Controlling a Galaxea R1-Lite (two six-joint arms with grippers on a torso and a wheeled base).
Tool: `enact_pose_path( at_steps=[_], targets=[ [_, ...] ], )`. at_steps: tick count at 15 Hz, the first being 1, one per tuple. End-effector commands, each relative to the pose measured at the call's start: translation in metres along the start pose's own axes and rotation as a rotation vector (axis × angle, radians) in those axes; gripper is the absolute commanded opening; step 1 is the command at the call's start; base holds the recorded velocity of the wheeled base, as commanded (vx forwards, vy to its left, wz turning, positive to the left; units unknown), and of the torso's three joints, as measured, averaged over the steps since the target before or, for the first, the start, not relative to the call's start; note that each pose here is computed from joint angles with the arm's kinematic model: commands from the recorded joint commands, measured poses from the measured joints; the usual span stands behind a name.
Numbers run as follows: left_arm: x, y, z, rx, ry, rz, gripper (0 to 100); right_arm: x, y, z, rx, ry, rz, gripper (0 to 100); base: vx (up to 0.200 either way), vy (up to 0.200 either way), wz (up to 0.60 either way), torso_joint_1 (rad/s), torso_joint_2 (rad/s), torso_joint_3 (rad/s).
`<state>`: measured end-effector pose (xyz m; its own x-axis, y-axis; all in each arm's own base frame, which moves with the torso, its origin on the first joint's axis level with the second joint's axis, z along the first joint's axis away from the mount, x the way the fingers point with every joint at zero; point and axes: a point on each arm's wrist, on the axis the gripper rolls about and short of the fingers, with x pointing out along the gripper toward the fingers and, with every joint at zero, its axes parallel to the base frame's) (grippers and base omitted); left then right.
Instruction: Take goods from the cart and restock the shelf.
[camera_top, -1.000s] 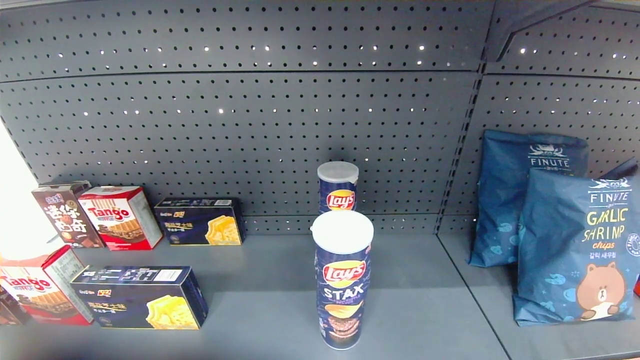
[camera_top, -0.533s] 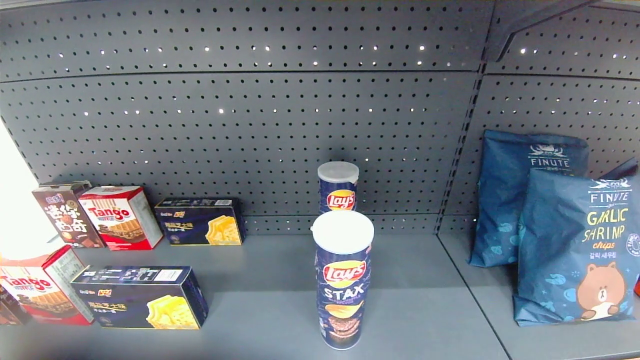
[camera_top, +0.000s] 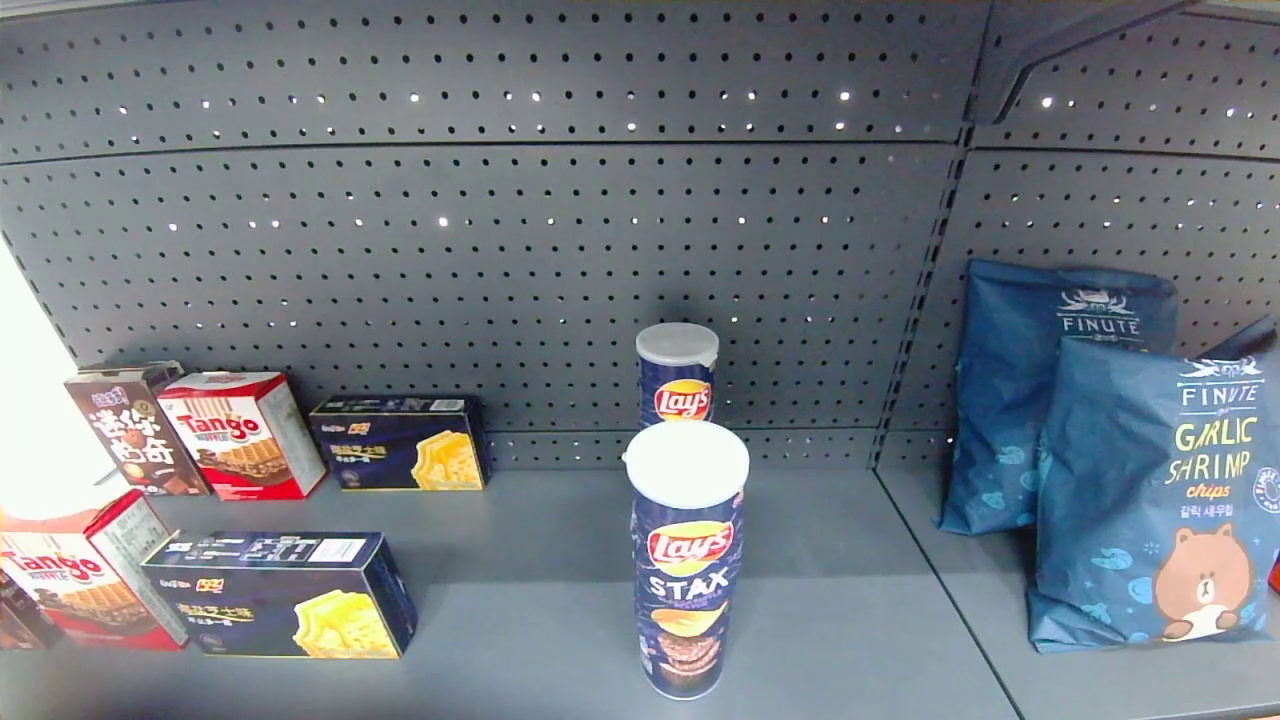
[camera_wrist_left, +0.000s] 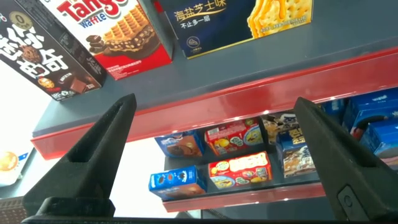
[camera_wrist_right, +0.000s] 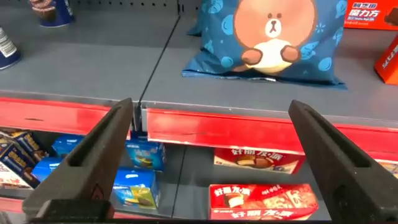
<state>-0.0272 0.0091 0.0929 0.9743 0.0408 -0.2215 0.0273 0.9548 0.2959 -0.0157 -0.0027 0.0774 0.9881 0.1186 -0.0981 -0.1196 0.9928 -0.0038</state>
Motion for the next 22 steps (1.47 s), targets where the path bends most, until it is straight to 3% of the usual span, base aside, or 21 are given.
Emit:
enact_pose_path(
  at_steps=[1, 5, 6, 7, 10, 14, 15, 16, 17, 18, 19, 20, 22],
  targets=[
    [0.000, 0.000, 0.000, -0.001, 0.001, 0.000, 100, 0.000, 0.000, 0.000, 0.000, 0.004, -0.001, 100, 0.000, 0.000, 0.00, 0.000, 0.00, 0.000],
    [0.000, 0.000, 0.000, 0.001, -0.001, -0.004, 100, 0.000, 0.003, 0.000, 0.022, -0.006, -0.192, 100, 0.000, 0.000, 0.00, 0.000, 0.00, 0.000],
    [0.000, 0.000, 0.000, 0.001, -0.001, -0.004, 100, 0.000, 0.003, 0.000, 0.022, -0.006, -0.192, 100, 0.000, 0.000, 0.00, 0.000, 0.00, 0.000],
    [0.000, 0.000, 0.000, -0.008, -0.004, -0.010, 100, -0.007, 0.003, -0.003, 0.011, -0.092, -0.139, 100, 0.000, 0.000, 0.00, 0.000, 0.00, 0.000],
    [0.000, 0.000, 0.000, -0.012, -0.004, -0.016, 100, -0.006, 0.003, -0.002, 0.011, -0.087, -0.141, 100, 0.000, 0.000, 0.00, 0.000, 0.00, 0.000],
    [0.000, 0.000, 0.000, -0.049, -0.008, -0.031, 100, -0.006, 0.003, -0.003, 0.011, -0.086, -0.141, 100, 0.000, 0.000, 0.00, 0.000, 0.00, 0.000],
    [0.001, -0.001, 0.000, -0.057, -0.016, -0.062, 100, -0.006, 0.003, -0.002, 0.011, -0.087, -0.141, 100, 0.000, 0.000, 0.00, 0.000, 0.00, 0.000],
    [0.002, -0.006, 0.000, -0.073, -0.079, -0.235, 100, -0.006, 0.003, -0.002, 0.011, -0.087, -0.141, 100, 0.000, 0.000, 0.00, 0.000, 0.00, 0.000],
    [0.005, -0.011, -0.001, -0.103, -0.119, -0.356, 100, -0.006, 0.003, -0.003, 0.011, -0.086, -0.141, 100, 0.000, 0.000, 0.00, 0.000, 0.00, 0.000],
    [0.005, -0.015, 0.000, -0.120, -0.169, -0.458, 100, -0.006, 0.003, -0.002, 0.011, -0.087, -0.141, 100, 0.000, 0.000, 0.00, 0.000, 0.00, 0.000],
    [0.005, -0.016, 0.000, -0.136, -0.174, -0.492, 100, -0.006, 0.003, -0.003, 0.011, -0.086, -0.141, 100, 0.000, 0.000, 0.00, 0.000, 0.00, 0.000],
    [0.006, -0.015, -0.001, -0.192, -0.156, -0.439, 100, -0.006, 0.003, -0.003, 0.011, -0.086, -0.141, 100, 0.000, 0.000, 0.00, 0.000, 0.00, 0.000],
    [0.015, -0.011, -0.007, -0.235, -0.170, -0.146, 100, -0.006, 0.003, -0.003, 0.011, -0.086, -0.141, 100, 0.000, 0.000, 0.00, 0.000, 0.00, 0.000]
  ],
)
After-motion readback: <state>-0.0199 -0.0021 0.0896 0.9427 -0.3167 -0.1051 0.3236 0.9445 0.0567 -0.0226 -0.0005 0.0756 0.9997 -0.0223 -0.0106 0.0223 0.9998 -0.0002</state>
